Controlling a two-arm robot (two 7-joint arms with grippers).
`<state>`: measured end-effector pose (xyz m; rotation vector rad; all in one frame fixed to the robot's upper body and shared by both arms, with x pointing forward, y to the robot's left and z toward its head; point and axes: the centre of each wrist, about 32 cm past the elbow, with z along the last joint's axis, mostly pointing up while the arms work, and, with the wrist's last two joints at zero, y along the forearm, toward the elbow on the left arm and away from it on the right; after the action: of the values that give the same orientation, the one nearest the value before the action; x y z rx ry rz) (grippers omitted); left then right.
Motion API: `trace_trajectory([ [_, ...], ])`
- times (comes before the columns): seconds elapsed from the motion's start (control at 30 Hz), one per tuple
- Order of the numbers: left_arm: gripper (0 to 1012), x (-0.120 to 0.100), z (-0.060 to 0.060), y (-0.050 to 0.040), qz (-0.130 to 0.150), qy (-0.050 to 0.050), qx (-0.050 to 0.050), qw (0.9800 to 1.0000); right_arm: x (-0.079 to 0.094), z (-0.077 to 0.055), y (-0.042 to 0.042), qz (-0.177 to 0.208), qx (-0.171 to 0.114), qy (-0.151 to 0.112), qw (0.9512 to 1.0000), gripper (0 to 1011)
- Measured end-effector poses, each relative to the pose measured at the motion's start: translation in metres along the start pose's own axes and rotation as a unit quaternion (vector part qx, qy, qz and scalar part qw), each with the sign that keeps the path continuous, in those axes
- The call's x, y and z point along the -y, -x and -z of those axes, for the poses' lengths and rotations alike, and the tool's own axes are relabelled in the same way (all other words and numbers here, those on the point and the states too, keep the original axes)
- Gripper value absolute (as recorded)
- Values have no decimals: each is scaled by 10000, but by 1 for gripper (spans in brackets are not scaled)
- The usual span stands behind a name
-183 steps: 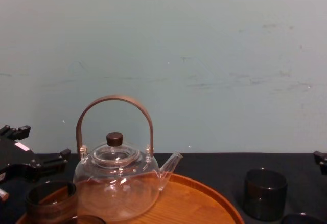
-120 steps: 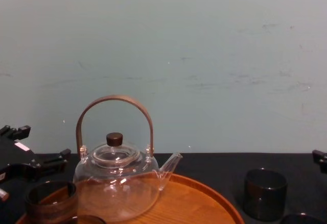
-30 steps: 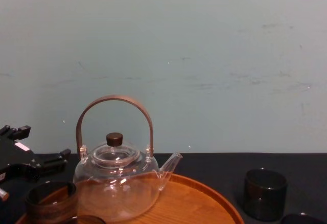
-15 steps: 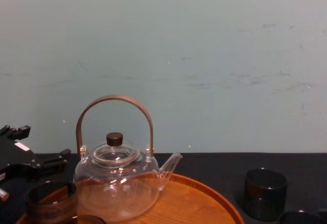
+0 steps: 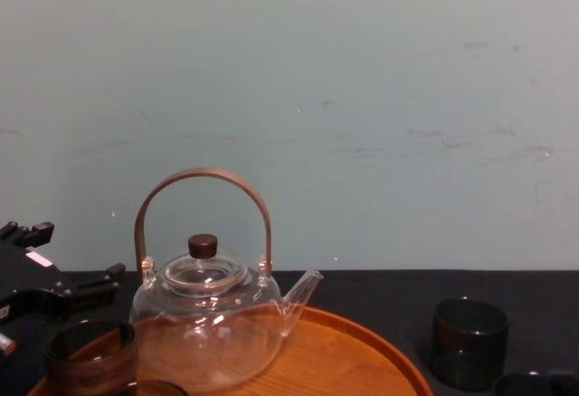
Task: Pick up the glass from the table and place it on the tray.
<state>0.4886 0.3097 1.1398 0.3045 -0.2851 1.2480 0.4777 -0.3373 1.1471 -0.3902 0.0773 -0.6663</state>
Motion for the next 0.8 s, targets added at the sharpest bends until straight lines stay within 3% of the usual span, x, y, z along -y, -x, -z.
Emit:
trace_trajectory([
  [0.57,1001,0,0,0,0,0,0,10000,-28,-14,-1,1,47,13,10000,1002],
  [0.8,1001,0,0,0,0,0,0,10000,-26,-12,-2,2,40,11,10000,900],
])
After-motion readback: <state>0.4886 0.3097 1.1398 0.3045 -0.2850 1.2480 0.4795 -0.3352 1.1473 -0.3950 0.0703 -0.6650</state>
